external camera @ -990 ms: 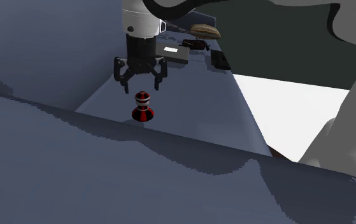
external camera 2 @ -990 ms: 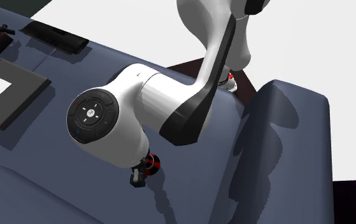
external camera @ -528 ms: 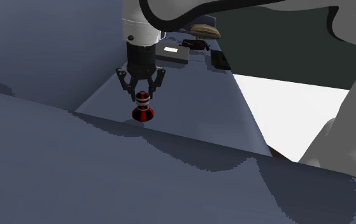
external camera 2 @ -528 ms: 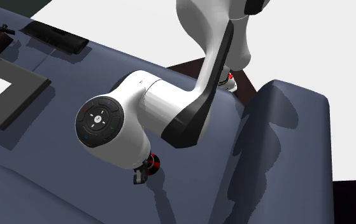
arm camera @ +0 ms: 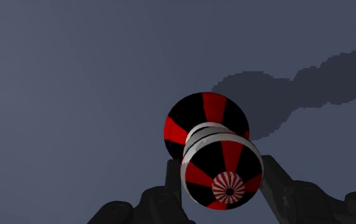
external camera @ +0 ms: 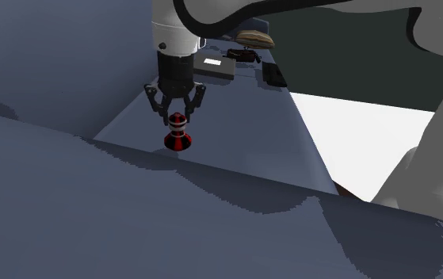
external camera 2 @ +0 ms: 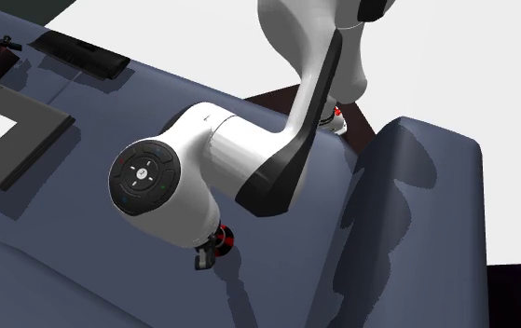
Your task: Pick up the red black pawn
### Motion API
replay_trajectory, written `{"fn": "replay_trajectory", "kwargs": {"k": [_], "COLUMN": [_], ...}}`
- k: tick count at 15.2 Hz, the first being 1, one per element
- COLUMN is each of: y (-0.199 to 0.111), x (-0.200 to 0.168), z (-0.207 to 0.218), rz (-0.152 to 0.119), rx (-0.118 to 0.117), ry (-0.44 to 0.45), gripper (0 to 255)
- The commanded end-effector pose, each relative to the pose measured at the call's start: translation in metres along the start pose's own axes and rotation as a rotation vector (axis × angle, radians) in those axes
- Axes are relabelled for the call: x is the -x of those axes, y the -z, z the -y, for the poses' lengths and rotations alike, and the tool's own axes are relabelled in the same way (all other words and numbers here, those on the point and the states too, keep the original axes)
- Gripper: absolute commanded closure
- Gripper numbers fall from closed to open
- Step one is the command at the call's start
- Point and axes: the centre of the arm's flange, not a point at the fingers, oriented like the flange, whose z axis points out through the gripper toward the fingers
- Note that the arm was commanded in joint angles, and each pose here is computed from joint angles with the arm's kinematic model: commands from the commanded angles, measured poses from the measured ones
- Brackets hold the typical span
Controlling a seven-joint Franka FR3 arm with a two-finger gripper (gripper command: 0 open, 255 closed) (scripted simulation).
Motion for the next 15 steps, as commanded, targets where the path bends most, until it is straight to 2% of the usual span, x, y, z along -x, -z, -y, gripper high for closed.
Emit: {"fn": "replay_trajectory", "kwargs": {"k": [1,15], "y": [0.007,0.077], "x": [0.000,0.000], "z": [0.000,0.001], "rz": [0.000,0.000], "rx": [0.000,0.000], "ry": [0.000,0.000], "gripper": [255,255]}}
